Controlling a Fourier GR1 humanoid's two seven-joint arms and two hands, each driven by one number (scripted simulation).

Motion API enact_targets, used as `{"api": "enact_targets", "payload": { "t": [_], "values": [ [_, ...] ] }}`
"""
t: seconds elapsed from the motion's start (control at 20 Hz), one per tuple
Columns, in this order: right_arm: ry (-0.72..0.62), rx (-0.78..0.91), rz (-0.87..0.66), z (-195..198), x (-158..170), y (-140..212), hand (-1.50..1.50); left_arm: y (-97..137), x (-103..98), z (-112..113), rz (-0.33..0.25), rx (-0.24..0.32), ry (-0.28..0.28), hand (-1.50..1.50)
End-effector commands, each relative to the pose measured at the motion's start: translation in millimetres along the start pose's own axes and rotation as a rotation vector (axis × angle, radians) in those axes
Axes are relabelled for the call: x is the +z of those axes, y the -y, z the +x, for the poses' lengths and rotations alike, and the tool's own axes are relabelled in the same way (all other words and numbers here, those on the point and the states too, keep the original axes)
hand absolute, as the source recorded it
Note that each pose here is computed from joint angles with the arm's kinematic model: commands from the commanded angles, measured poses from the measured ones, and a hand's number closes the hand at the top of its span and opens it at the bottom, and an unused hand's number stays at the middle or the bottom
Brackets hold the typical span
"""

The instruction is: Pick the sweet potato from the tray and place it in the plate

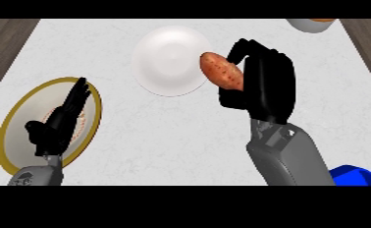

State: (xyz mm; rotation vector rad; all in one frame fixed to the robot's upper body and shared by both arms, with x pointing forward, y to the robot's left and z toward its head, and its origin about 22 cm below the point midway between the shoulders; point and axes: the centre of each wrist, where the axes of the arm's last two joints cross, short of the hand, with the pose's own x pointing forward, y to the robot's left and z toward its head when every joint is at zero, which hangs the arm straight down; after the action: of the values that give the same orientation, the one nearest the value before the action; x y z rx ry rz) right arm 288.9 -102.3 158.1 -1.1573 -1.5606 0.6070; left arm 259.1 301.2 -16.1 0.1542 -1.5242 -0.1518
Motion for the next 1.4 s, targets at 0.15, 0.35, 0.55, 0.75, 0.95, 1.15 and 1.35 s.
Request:
{"api": "enact_targets", "payload": {
  "t": [0.15, 0.35, 0.55, 0.75, 0.95, 1.15, 1.35],
  "values": [
    [0.013, -0.037, 0.086, 42.4, -49.6, -24.0, 1.5, 5.1, -7.8, -9.7, -0.015, -0.005, -0.01, 0.0],
    [0.036, -0.068, 0.113, 39.8, -61.7, -59.4, 1.5, 4.1, 2.9, -10.2, -0.028, 0.013, -0.008, 0.0],
    [0.005, -0.058, 0.104, 53.3, -50.7, -96.4, 1.5, 21.5, -0.1, -7.1, -0.039, 0.019, 0.016, 0.0],
    [-0.012, -0.073, 0.111, 41.4, -84.2, -108.4, 1.5, 9.6, -8.3, 2.5, -0.036, 0.004, 0.013, 0.0],
    [-0.126, -0.245, 0.008, 47.6, -82.4, -106.9, 1.5, 27.9, -15.7, 7.5, -0.088, 0.001, 0.04, 0.0],
    [-0.211, -0.211, 0.018, 33.4, -87.3, -123.9, -1.5, 22.9, -14.8, 3.4, -0.074, 0.001, 0.025, 0.0],
    [-0.282, -0.258, 0.05, 30.7, -94.2, -124.3, -1.5, 10.3, -10.3, 7.9, -0.108, -0.006, 0.032, 0.0]
  ]
}}
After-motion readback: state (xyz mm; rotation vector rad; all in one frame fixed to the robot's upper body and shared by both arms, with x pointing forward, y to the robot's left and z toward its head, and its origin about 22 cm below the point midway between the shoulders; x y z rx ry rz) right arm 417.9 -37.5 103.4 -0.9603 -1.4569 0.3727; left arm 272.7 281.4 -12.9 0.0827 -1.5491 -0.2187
